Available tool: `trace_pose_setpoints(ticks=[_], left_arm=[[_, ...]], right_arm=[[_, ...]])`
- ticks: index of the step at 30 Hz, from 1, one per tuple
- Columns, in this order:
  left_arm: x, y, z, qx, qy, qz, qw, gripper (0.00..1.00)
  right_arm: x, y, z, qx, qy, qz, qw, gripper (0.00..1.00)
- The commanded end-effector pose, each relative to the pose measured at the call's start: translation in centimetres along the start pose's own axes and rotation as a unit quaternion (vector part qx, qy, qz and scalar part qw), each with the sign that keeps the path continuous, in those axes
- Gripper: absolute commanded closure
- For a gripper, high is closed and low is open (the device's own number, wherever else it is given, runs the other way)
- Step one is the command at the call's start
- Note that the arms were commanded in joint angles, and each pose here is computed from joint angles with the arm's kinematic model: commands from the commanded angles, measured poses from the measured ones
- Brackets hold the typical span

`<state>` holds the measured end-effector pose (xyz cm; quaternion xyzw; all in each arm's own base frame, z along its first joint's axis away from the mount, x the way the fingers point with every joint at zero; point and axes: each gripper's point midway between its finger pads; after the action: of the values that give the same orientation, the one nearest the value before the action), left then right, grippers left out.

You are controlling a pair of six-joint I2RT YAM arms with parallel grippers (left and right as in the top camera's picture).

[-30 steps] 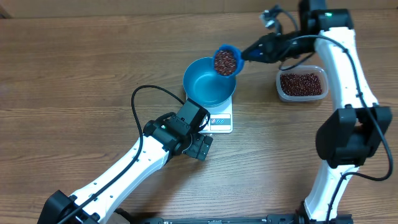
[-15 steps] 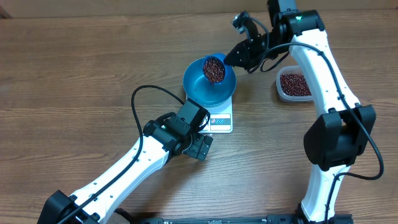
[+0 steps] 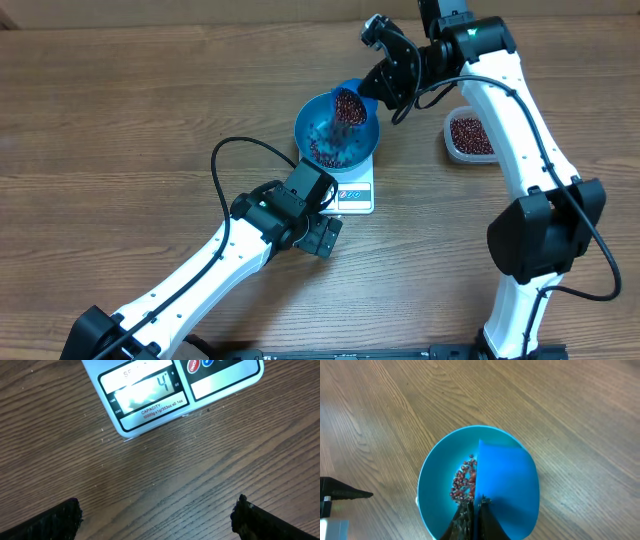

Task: Scoop item into bowl and weigh 150g on scale
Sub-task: 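Tip the blue scoop to pour beans into the teal bowl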

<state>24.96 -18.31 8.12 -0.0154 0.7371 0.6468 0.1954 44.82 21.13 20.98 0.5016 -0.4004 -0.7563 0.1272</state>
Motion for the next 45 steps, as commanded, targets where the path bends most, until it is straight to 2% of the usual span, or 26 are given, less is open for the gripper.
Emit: trace_pose_setpoints(ticks=[1,9,24,39,45], left_arm=[[-0.1,-0.1,0.0,-0.002,-0.006,-0.002,1.0,0.0],[-0.1,-0.1,0.0,-0.002,-0.006,-0.002,1.0,0.0],[-0.1,-0.1,0.0,-0.002,-0.006,-0.002,1.0,0.0],[-0.1,-0.1,0.0,-0.002,-0.006,-0.002,1.0,0.0],[-0.1,-0.1,0.0,-0.002,-0.006,-0.002,1.0,0.0]], right_arm=[[-2.8,2.2,1.1,0.017,0.04,-0.034,0.998,0.96],[-3.2,1.9,2.8,0.007,0.092,-0.029,0.995,0.96],[-4.8,4.3,4.6,0.041,0.19,-0.036,0.98,0.96],[-4.7,3.4,4.7,0.144,0.25,0.058,0.956,0.96],[-4.8,2.9,5.4,0.147,0.27,0.069,0.949,0.96]])
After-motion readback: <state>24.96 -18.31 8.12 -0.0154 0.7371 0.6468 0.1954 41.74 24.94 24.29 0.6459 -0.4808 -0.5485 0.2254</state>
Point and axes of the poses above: each gripper's point midway between its finger pads, its own y axis back along the fingers, its own z axis along the line the jaws close on, x = y × z, and after that the axes turned 9 degrees about y, right-handed
